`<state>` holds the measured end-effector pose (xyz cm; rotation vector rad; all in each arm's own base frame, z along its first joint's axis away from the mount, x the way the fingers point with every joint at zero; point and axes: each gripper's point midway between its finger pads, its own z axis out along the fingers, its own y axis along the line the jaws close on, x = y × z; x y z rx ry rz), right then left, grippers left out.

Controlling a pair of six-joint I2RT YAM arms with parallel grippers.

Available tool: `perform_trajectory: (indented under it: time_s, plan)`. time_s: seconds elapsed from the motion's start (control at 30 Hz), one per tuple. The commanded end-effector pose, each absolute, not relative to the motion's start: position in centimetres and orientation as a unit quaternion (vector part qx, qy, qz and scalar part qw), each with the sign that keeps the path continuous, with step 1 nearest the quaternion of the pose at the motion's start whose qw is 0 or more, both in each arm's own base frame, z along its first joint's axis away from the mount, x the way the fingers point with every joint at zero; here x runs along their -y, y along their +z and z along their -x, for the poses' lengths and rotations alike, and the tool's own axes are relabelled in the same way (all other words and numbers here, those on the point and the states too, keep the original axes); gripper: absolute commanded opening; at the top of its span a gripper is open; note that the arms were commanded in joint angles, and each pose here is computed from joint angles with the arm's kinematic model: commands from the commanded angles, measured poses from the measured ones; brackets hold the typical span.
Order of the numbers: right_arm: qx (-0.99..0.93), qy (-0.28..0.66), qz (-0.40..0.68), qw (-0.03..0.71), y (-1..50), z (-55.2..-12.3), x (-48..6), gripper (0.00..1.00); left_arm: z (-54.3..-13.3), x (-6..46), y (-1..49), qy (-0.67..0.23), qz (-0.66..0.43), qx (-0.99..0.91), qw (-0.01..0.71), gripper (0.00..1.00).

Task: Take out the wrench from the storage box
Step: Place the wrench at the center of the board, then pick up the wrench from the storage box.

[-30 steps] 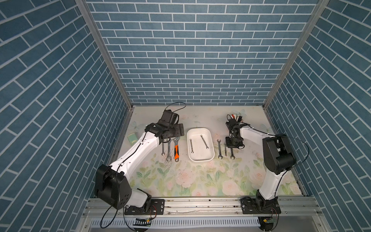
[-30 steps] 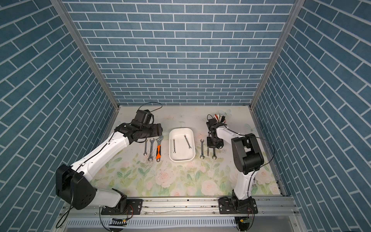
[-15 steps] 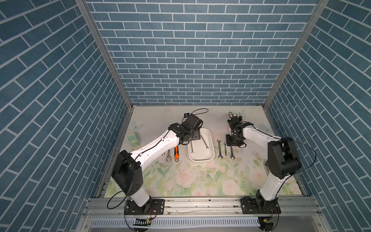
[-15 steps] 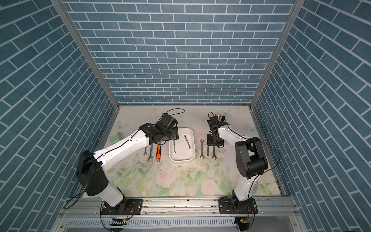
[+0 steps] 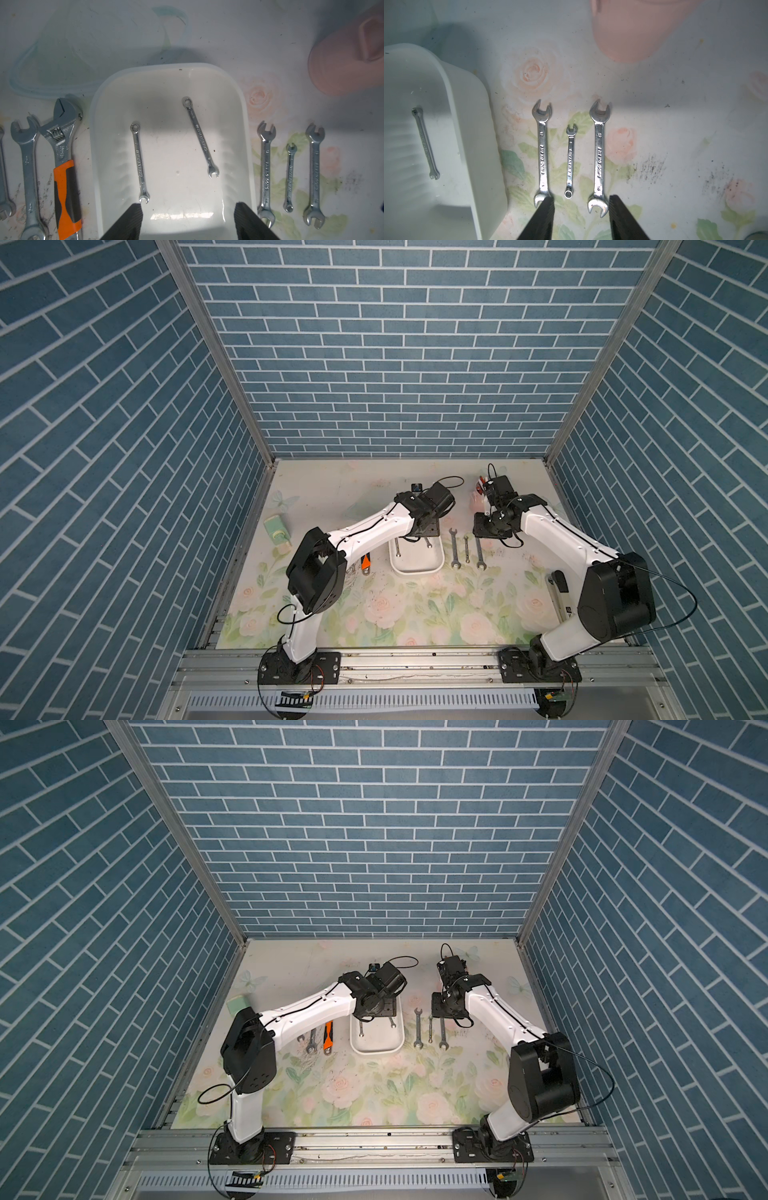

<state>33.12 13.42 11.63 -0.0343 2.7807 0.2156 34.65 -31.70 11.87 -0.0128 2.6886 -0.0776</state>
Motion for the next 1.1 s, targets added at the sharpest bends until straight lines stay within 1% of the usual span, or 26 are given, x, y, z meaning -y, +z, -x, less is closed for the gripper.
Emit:
perform_trajectory:
  time_s: [0.0, 0.1, 0.23, 0.33, 0.47, 0.6, 0.67, 1.07]
  plan:
    - [-0.984, 0.077, -0.004, 0.161, 11.6, -31.9, -12.9, 0.46, -34.5, 30.6, 10.0, 0.018, -0.006, -0.982, 0.189, 0.73]
    - [-0.984, 0.082, -0.004, 0.158, 11.5, -31.6, -13.0, 0.47, -34.7, 30.3, 8.2, 0.037, -0.009, -0.985, 0.171, 0.70]
    - [-0.983, 0.090, -0.005, 0.159, 11.4, -31.3, -13.1, 0.47, -34.9, 29.5, 5.8, 0.061, -0.010, -0.988, 0.140, 0.64]
    - [-0.983, 0.090, -0.006, 0.159, 11.3, -31.1, -13.1, 0.47, -35.2, 28.3, 4.7, 0.083, -0.005, -0.988, 0.129, 0.62]
    - [-0.983, 0.090, -0.007, 0.158, 11.3, -31.1, -13.0, 0.47, -35.8, 27.6, 3.8, 0.076, 0.011, -0.989, 0.123, 0.64]
    - [-0.983, 0.093, -0.006, 0.158, 11.3, -31.1, -13.1, 0.47, -36.3, 27.3, 3.1, 0.067, 0.020, -0.991, 0.117, 0.72]
    - [-0.983, 0.092, -0.007, 0.158, 11.3, -31.0, -13.1, 0.47, -36.4, 27.4, 2.7, 0.055, 0.021, -0.992, 0.111, 0.75]
    - [-0.982, 0.097, -0.008, 0.162, 11.7, -31.1, -13.2, 0.47, -35.3, 28.8, 0.2, -0.001, 0.024, -0.997, 0.073, 0.74]
